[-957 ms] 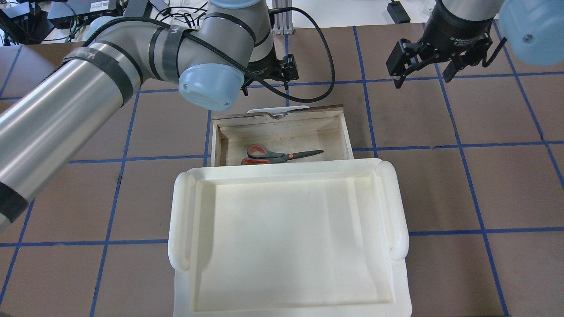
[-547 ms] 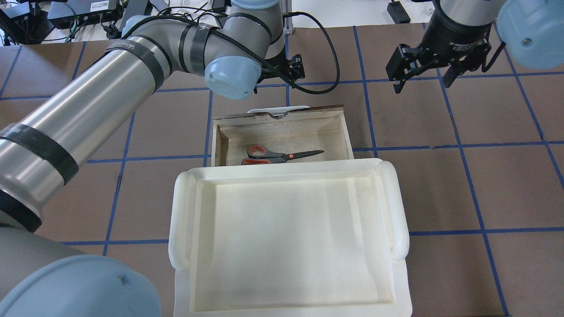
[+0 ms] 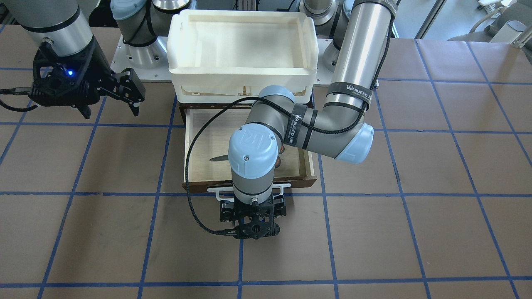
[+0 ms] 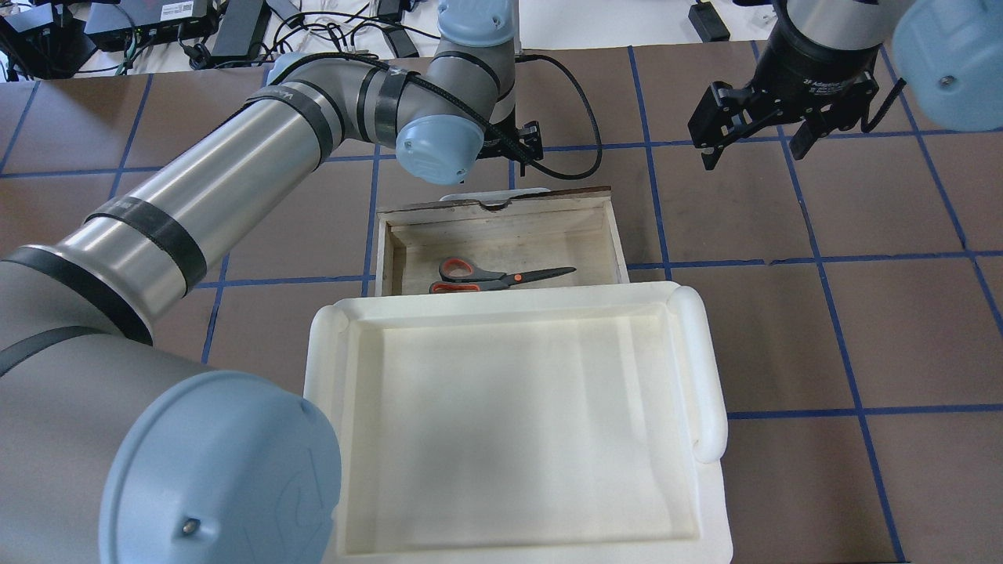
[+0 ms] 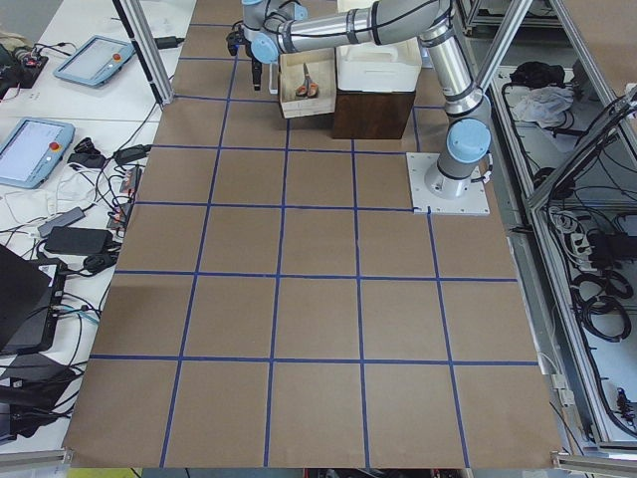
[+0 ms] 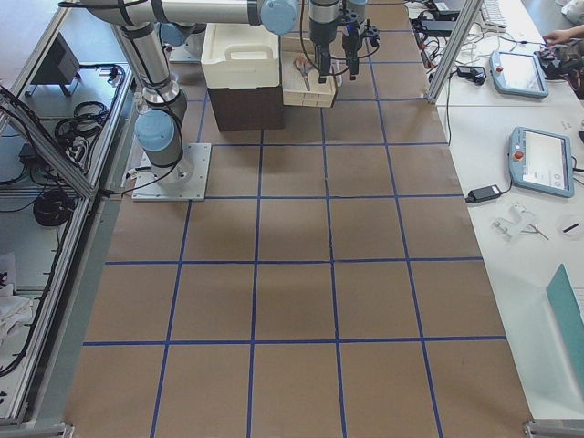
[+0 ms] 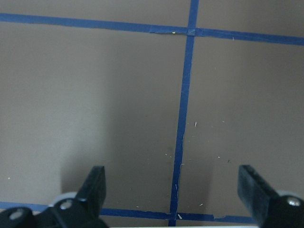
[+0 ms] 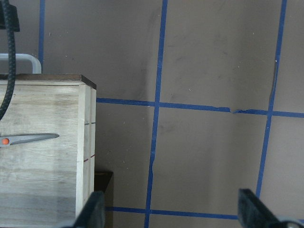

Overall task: Put scissors in drawer and close it
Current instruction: 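Lower the left gripper onto the drawer front edge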

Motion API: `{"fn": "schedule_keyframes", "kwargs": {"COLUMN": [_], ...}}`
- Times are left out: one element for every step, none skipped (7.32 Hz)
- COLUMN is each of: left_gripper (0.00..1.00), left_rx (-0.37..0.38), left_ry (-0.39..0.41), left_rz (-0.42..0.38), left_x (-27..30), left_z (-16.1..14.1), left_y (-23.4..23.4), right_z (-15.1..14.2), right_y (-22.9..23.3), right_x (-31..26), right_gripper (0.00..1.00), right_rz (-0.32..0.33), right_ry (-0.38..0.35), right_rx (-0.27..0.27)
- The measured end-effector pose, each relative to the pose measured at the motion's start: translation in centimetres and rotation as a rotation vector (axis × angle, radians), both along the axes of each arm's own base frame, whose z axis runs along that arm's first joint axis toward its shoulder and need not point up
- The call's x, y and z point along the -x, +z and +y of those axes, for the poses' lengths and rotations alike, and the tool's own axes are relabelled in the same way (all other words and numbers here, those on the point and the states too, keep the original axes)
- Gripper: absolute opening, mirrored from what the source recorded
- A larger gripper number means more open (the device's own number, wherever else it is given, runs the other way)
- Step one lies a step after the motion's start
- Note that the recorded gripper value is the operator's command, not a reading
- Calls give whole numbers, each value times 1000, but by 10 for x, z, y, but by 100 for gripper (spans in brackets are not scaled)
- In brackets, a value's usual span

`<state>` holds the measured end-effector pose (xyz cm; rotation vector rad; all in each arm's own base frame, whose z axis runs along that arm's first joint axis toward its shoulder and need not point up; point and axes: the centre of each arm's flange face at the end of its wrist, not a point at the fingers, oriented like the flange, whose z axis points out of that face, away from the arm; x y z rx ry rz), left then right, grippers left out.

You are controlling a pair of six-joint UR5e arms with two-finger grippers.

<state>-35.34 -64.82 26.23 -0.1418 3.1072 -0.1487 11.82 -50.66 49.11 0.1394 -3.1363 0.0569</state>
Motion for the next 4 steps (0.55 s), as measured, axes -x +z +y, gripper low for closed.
{"fn": "schedule_keyframes", "kwargs": {"left_gripper": [100, 100, 100, 100], "left_rx": [-13, -22, -28, -33], "left_ry": [1, 3, 4, 4], "left_rz": [-18, -27, -31, -33], "left_x": [-1, -1, 0, 0], "left_z": [-2, -3, -5, -7], "left_y": [-11, -19, -24, -29], "right_z": [0, 1, 3, 4], "right_y": [0, 0, 1, 1], "right_x": [0, 1, 1, 0], "right_gripper": [100, 100, 100, 100], "right_rz": [1, 1, 2, 2], "right_ry": [0, -1, -2, -2], "right_rx": [1, -2, -7, -10]}}
